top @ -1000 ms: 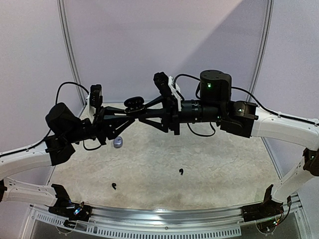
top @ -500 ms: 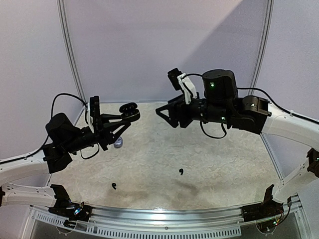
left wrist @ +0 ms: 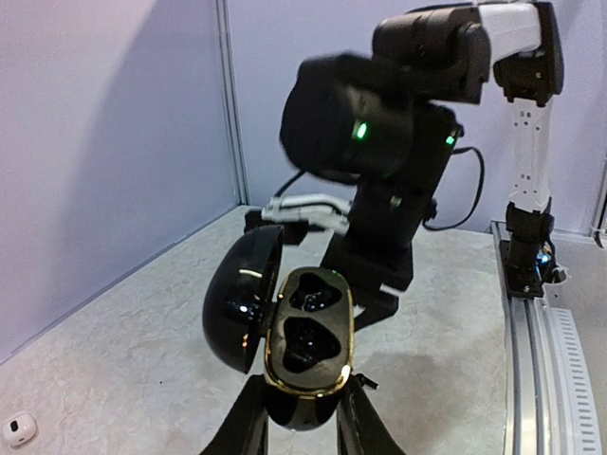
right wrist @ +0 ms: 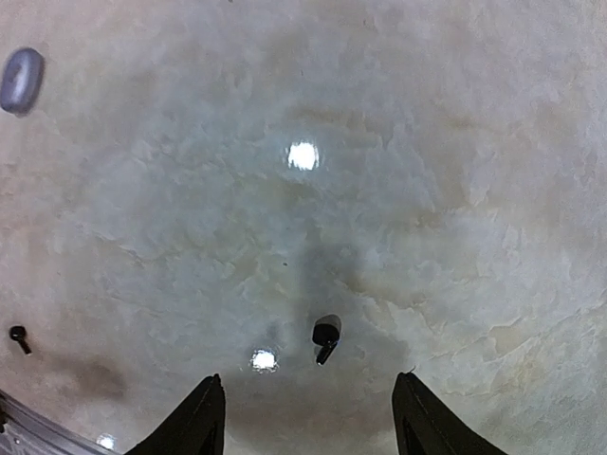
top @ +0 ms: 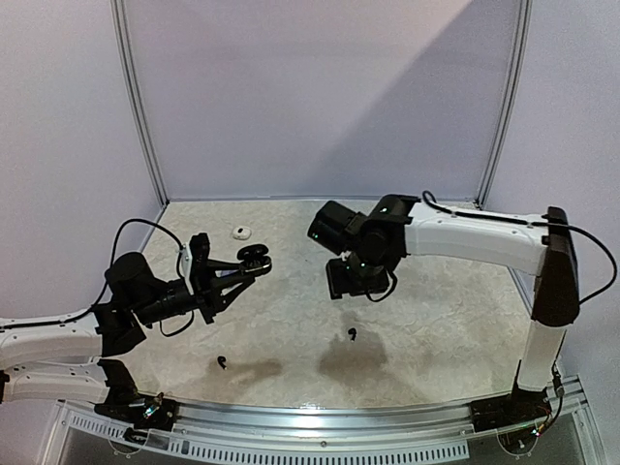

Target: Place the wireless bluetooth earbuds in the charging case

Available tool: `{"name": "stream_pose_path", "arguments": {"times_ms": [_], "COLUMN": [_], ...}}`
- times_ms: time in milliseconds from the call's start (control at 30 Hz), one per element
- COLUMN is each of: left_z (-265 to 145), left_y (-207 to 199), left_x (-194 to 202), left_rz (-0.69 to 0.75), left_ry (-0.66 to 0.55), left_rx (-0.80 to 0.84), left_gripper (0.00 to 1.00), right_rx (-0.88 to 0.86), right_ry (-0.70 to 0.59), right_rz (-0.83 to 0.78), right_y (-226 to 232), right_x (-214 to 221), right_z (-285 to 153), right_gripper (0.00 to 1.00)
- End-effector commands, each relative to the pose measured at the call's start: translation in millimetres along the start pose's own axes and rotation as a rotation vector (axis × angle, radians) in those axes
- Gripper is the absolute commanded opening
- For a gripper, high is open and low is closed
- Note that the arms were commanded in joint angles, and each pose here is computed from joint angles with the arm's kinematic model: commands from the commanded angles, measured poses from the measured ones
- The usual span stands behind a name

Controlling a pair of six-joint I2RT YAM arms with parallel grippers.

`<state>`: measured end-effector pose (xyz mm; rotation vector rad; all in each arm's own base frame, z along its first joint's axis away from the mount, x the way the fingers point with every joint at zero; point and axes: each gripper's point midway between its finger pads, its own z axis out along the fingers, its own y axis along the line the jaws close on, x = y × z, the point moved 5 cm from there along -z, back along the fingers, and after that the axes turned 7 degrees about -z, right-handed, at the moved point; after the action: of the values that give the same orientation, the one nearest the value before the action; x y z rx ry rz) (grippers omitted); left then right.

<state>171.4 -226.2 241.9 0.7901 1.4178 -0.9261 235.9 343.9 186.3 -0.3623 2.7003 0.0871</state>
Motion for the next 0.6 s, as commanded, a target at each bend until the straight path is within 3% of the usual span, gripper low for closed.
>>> {"name": "stream_pose_path", "arguments": {"times_ms": [0,267,433,567], "left_z": [-3.4,-3.8,-4.1,-4.5], "left_y": [-12.2,-15.8,-17.2,-18.3], "left_x": [-3.2,0.8,1.3,0.9], "left_rz": [0.115,0.152,0.154,0.159], "left_ry": [-0.046,-0.041,-0.043,-0.044], "left_rx": [0.079,0.111,0.123,0.13], "left_gripper": [0.0,0.0,0.0,0.0], "right_rx": [0.039,0.022,0.063,0.066], "right_ry": [0.185,0.334,0.357,0.391], "right_rz": [0.05,0.066,0.079,0.081], "right_y": [-1.8,6.1,1.5,-1.2], "right_x": [19.8,37.1,42.3,50.8], "right_z": [28.1,83.0,101.4,114.2], "right_gripper": [0.61,0.54,0.51,0.36]}}
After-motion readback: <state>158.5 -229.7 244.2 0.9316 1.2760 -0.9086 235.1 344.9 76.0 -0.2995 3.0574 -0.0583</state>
